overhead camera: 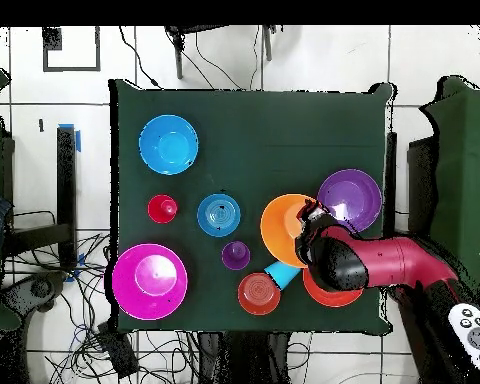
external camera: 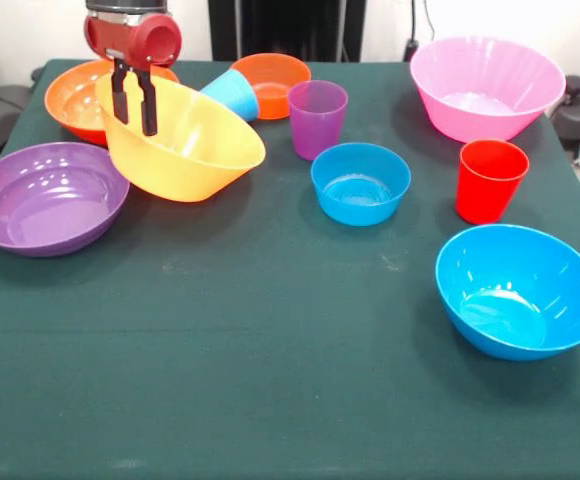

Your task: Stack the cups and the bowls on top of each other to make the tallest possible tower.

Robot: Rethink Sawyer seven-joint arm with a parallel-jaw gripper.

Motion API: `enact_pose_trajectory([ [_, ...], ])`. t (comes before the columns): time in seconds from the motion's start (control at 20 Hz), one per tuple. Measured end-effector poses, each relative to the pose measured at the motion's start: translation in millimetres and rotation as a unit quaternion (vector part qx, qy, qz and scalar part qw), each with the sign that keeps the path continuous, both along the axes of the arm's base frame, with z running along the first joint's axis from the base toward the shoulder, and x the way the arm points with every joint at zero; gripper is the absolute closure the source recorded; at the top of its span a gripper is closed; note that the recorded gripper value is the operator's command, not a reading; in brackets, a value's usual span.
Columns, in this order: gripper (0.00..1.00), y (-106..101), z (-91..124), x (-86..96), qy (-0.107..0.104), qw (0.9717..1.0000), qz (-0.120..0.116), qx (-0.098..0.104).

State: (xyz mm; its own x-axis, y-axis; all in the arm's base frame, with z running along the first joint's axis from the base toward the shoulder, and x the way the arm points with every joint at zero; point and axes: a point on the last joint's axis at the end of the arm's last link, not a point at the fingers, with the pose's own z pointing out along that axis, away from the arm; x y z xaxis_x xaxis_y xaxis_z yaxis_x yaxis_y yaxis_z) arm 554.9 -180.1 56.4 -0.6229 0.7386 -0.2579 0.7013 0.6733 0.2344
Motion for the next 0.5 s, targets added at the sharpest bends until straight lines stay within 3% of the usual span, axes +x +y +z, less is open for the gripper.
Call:
enact_pose_trajectory([
  [0.3,0.0,-9,6,-0.5,-0.003,0.9981,0.054,-0.03],
  [0.35,0.0,-12,10,0.7,-0.001,0.9964,0.076,-0.039],
  [0.5,0.0,-15,14,2.2,0.004,0.9941,0.097,-0.048],
])
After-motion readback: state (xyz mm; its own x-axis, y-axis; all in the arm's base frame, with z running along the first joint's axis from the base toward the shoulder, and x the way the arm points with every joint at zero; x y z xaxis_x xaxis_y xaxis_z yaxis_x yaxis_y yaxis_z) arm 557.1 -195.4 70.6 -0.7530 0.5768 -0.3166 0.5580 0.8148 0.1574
